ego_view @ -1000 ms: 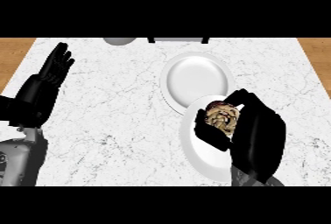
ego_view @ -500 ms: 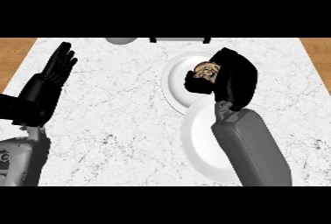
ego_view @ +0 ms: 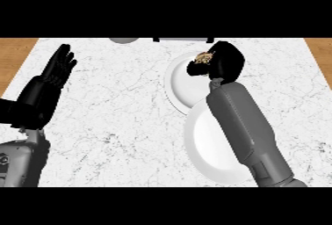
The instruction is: Pick the cupcake from the plate and place it in the plate
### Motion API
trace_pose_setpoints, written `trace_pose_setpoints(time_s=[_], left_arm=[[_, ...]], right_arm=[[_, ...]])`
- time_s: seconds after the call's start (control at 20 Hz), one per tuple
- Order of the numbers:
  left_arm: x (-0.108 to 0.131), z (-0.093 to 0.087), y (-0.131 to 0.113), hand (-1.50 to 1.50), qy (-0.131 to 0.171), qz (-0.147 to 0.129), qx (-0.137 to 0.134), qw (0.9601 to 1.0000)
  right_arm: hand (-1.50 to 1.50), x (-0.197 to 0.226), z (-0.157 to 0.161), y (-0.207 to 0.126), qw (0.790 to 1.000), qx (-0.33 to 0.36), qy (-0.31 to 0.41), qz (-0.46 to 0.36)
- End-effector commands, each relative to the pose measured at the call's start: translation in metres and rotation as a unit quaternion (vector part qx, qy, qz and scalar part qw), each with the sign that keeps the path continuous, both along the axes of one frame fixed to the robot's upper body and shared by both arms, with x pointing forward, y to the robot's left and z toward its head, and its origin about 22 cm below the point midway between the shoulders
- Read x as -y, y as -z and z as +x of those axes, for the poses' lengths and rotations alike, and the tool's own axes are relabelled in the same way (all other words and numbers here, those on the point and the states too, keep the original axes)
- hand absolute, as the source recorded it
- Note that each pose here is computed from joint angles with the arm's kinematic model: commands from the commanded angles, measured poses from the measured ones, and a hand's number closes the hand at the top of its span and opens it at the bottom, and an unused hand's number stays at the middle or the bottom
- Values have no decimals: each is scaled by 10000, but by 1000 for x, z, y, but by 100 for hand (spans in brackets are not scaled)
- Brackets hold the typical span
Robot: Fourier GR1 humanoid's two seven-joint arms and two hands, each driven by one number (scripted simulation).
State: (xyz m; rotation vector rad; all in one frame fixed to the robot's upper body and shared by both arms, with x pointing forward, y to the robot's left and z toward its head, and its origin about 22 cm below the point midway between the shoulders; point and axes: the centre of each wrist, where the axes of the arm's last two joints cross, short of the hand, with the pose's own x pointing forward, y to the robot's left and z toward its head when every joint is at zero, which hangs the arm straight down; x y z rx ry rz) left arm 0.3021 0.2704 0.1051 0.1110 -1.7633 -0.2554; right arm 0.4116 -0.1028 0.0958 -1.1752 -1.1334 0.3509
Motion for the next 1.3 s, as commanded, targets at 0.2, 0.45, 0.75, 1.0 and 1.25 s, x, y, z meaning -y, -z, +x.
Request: trace_pose_setpoints(time_s=[0.2,0.45,0.75,1.0,1.25], left_arm=[[0,10,4,0,4,9,68,10000],[11,3,-1,0,105,13,27,9999],[6,16,-6,0,189,-45,71,9998],[5,3,1,0,61,-25,-10,10000],[10,1,3,0,-103,-10,-95,9999]], right_arm=[[-150,8,17,40,9960,-48,568,684],[-150,19,21,45,9912,342,273,1247],[-150,7,33,13,9741,1515,450,1616],[-150,19,31,8,9499,2205,458,2168],[-150,36,24,18,9313,2589,683,2470]])
